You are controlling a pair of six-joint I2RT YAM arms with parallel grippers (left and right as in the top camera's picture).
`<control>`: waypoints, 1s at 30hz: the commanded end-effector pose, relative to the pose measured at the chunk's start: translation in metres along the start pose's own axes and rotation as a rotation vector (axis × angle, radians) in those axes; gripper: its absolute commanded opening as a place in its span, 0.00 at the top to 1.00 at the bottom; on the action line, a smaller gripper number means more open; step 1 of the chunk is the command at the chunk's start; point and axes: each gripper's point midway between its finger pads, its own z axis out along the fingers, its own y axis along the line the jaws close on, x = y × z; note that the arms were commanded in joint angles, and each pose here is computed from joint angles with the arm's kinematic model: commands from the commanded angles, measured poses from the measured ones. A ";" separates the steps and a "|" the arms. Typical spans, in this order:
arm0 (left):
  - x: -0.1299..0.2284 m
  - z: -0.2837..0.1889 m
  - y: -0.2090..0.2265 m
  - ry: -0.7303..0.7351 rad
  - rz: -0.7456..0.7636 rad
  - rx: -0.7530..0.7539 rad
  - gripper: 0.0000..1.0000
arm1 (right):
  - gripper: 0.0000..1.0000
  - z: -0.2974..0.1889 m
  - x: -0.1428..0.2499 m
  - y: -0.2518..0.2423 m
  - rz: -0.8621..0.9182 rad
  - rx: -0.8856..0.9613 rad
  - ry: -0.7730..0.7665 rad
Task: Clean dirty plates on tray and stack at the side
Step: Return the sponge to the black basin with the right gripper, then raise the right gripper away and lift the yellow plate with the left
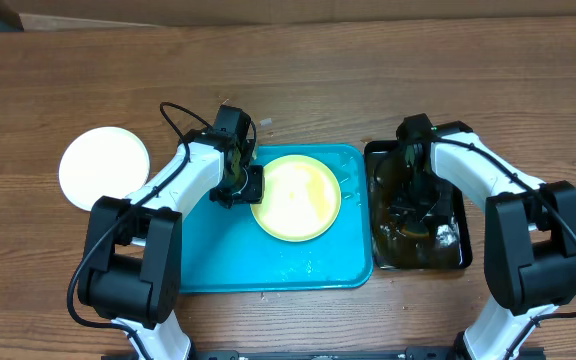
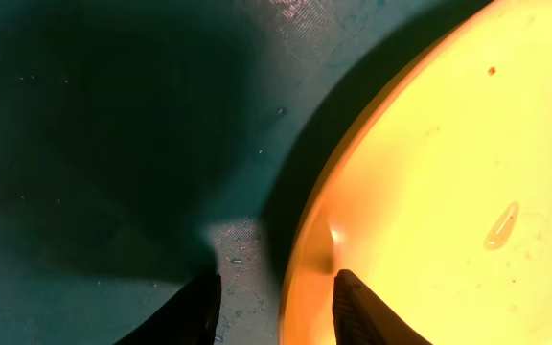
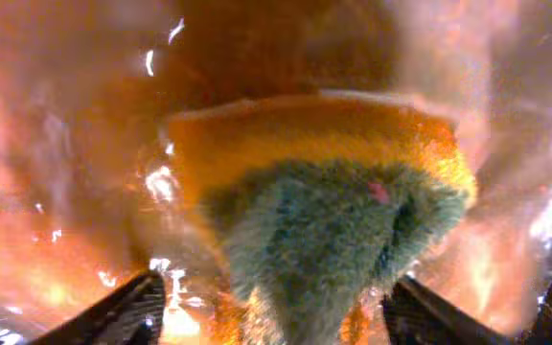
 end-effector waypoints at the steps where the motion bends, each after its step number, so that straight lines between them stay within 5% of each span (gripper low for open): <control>1: 0.004 0.006 0.000 0.017 0.009 -0.006 0.62 | 0.25 -0.031 -0.029 0.008 0.008 -0.054 -0.093; 9: 0.004 0.006 0.000 0.017 0.009 -0.007 0.76 | 0.23 -0.101 -0.090 -0.013 0.123 -0.138 -0.269; 12: 0.004 0.006 0.000 0.018 0.009 -0.007 0.80 | 0.00 -0.109 -0.111 -0.038 0.199 -0.161 -0.325; 26: 0.011 0.013 0.003 0.039 -0.017 -0.033 0.82 | 0.00 -0.104 -0.121 -0.105 0.372 -0.160 -0.321; 30: 0.011 0.013 0.003 0.039 -0.015 -0.031 0.96 | 0.00 -0.104 -0.121 -0.105 0.371 -0.160 -0.321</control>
